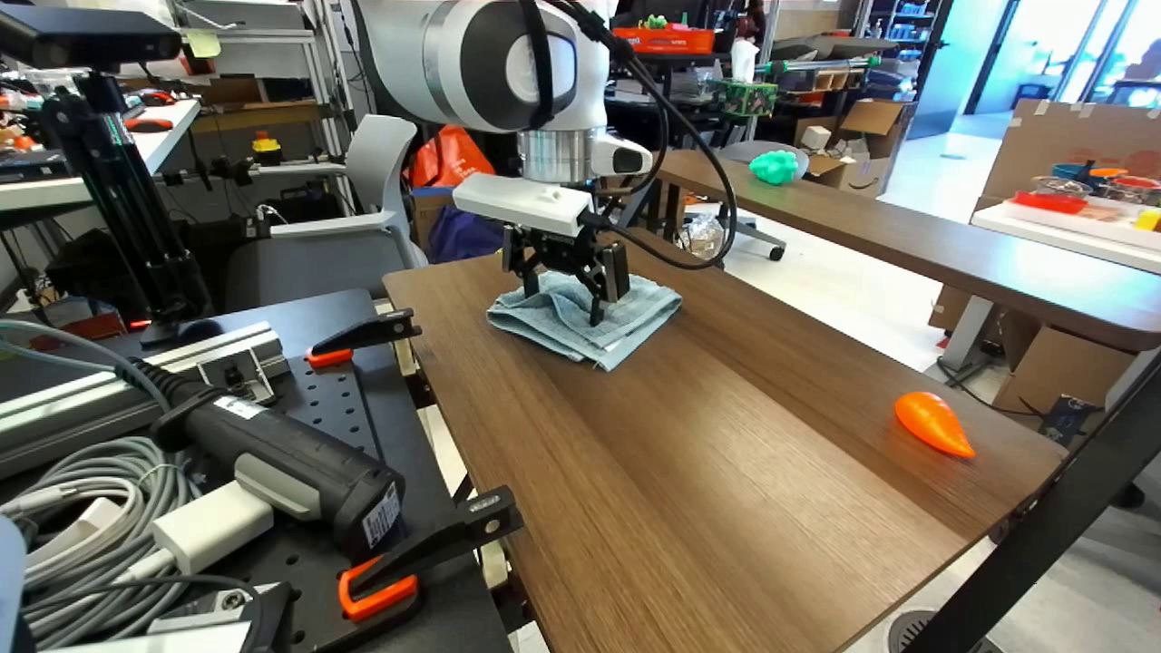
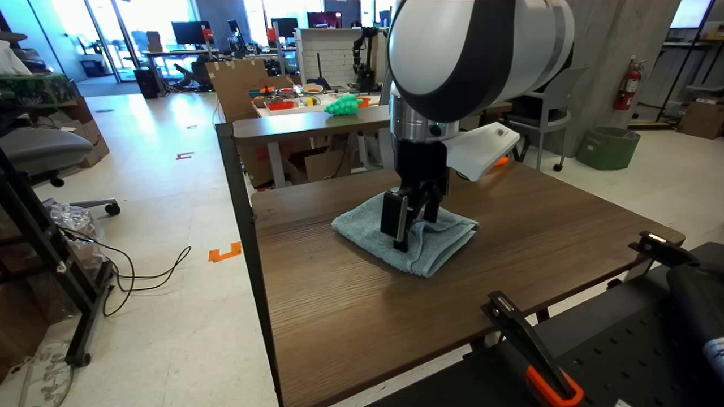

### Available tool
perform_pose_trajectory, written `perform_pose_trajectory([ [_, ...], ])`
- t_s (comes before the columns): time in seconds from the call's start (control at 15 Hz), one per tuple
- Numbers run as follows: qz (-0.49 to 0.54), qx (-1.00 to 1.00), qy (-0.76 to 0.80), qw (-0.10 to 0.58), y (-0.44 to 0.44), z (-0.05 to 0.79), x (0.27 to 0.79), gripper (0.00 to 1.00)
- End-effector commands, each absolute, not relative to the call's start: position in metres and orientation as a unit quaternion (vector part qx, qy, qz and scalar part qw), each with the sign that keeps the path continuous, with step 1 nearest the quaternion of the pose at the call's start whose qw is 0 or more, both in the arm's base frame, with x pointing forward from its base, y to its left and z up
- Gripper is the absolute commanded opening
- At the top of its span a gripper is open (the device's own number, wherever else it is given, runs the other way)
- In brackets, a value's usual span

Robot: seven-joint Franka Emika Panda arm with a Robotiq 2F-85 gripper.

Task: Use the blue towel to wipe the tabletop

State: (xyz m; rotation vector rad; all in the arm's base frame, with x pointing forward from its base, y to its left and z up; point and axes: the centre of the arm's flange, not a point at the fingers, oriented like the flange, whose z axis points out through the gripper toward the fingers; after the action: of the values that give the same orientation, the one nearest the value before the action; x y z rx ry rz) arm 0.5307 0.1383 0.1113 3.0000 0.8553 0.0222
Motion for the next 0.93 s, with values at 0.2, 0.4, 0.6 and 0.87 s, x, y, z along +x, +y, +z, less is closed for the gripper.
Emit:
perform_pose_trajectory([
  [0.2, 0.057, 0.962, 0.267, -0.001, 0.159, 0.135, 0.547, 1.00],
  [0.4, 0.043, 0.962, 0.269, 0.005, 0.151, 0.127, 0.547, 1.00],
  [0.6, 0.036, 0.961, 0.273, 0.012, 0.148, 0.118, 0.545, 1.00],
  [0.87, 0.022, 0.963, 0.268, 0.013, 0.159, 0.088, 0.560, 1.00],
])
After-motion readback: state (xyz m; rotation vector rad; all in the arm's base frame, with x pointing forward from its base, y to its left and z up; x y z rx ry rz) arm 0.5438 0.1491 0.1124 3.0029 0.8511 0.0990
